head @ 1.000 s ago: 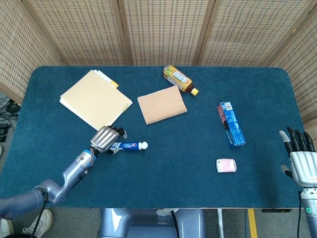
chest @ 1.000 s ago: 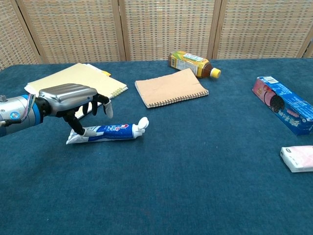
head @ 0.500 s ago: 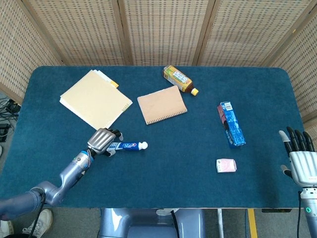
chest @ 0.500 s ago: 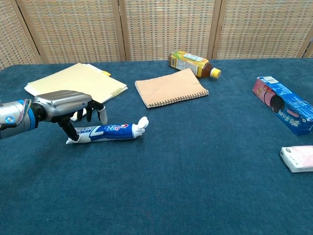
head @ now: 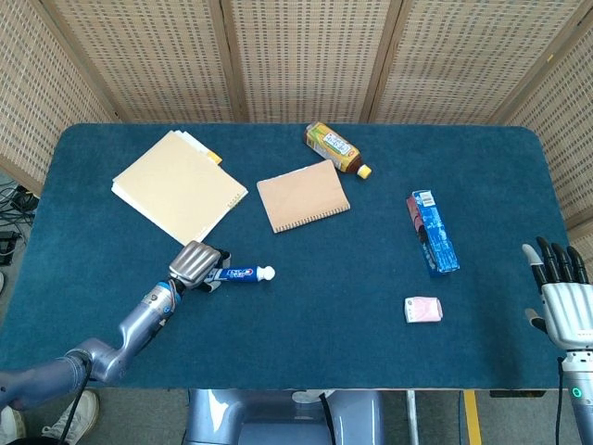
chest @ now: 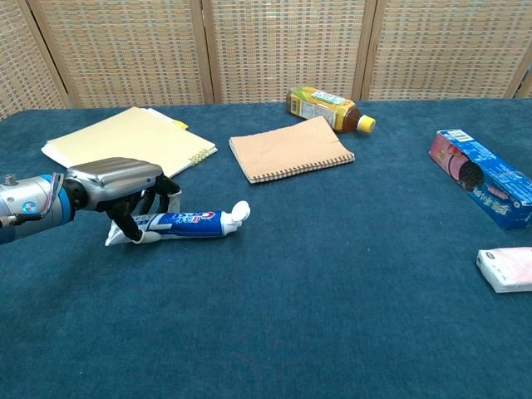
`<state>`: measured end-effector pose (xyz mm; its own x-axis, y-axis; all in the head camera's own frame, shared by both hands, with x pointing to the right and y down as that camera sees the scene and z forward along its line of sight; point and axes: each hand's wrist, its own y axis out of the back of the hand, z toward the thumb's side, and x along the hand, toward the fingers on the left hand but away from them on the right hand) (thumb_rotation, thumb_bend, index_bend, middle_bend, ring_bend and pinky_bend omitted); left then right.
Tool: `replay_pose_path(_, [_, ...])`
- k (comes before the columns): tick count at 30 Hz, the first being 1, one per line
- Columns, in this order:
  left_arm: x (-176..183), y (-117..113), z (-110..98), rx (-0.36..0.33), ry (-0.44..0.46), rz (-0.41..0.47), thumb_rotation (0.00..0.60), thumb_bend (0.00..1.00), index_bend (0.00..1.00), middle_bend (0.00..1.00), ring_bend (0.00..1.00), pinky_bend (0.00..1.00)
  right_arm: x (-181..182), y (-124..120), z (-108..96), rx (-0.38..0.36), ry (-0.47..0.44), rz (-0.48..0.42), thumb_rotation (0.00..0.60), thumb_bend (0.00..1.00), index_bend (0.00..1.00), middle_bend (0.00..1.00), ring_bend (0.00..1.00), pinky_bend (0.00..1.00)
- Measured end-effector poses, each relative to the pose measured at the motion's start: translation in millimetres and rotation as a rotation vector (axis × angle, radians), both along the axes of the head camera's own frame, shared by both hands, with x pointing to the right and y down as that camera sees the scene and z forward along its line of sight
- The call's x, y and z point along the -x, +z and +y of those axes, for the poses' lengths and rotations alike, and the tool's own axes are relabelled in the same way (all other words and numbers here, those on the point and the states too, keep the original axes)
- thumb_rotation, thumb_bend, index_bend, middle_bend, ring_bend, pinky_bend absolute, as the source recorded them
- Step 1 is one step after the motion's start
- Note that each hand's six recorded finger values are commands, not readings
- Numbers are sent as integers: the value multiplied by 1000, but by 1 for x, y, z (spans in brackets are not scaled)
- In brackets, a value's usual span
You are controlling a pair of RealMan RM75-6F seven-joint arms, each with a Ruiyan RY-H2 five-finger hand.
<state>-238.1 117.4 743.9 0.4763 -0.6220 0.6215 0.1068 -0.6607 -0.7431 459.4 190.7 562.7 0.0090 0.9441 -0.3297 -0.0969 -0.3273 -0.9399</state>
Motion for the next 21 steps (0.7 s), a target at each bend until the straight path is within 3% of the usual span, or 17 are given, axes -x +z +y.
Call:
replay_pose_path(7, [2, -13, -10, -20, -54, 63, 600, 448, 638, 560, 572, 579, 5, 4, -3, 21, -8, -34, 600, 0, 0, 0, 0, 0])
replay_pose_path(12, [-2, -31, -23, -45, -111, 160, 600, 448, 651, 570, 580, 579, 15, -1, -19, 29, -32, -103, 600, 0, 0, 0, 0, 0])
replay_pose_path(21, [-34, -50, -47, 6, -248, 408, 600, 519, 651, 570, 580, 579, 63, -20, -74, 97, -66, -400, 600, 0, 0, 0, 0, 0])
